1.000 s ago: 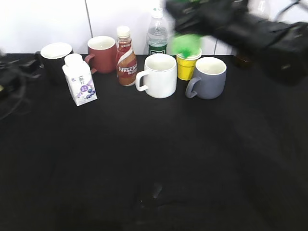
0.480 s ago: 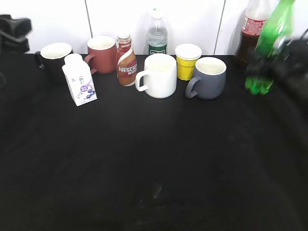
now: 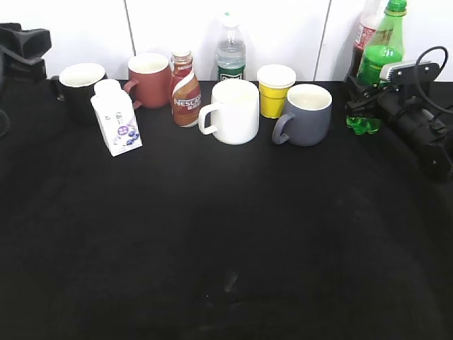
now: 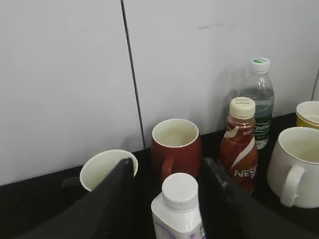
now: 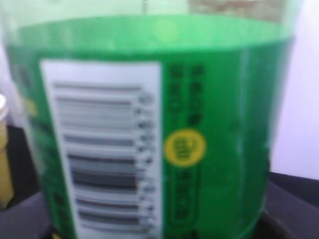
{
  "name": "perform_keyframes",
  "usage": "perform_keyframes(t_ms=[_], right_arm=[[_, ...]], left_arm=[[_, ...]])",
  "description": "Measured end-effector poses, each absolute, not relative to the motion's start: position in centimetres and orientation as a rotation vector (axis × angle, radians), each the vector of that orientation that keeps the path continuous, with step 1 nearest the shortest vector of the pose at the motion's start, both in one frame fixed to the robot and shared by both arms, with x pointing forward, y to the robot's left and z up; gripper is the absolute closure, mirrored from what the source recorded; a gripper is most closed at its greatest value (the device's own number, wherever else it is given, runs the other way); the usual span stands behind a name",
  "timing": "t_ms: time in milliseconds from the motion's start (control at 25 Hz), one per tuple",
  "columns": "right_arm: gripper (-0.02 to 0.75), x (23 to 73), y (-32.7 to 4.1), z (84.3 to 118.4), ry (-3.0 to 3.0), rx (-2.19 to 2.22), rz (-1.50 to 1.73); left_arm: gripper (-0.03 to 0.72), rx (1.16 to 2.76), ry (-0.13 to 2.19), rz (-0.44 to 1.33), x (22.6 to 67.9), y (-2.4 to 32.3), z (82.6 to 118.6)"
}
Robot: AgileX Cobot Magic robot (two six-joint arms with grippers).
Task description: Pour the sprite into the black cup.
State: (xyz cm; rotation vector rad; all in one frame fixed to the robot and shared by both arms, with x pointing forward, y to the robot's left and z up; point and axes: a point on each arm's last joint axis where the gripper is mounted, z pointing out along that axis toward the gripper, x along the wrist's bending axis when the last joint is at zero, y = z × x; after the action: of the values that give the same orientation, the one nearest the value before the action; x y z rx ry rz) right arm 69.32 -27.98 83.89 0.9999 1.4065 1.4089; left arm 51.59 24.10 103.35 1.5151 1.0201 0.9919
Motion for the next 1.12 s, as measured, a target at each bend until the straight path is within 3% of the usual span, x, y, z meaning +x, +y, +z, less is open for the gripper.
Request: perform_keyframes(t_ms=[160,400,680,960,1120], right_arm=[[0.196,68.4,-28.0,84.0,1.413,1.016,1.408],[0.117,67.7,-28.0,84.1,1.405,1.031,1.409],[0.11,66.2,-28.2,84.2,1.411,1.081,1.379],[0.115,60.8,-29.1,85.0,1.421,1.226,1.249],[0.129,58.5,-29.0,88.0,1.519,1.356,1.193]], left_arm=[[0.354,1.505,1.011,0.995,51.6,24.1,103.5],[0.354,1.495,1.002,0.999,51.6,24.0,103.6],[0.355,1.494,1.001,0.999,51.6,24.0,103.6],[0.355,1.504,1.012,0.995,51.6,24.1,103.5],[0.355,1.67,1.244,0.876,51.1,24.7,101.1]])
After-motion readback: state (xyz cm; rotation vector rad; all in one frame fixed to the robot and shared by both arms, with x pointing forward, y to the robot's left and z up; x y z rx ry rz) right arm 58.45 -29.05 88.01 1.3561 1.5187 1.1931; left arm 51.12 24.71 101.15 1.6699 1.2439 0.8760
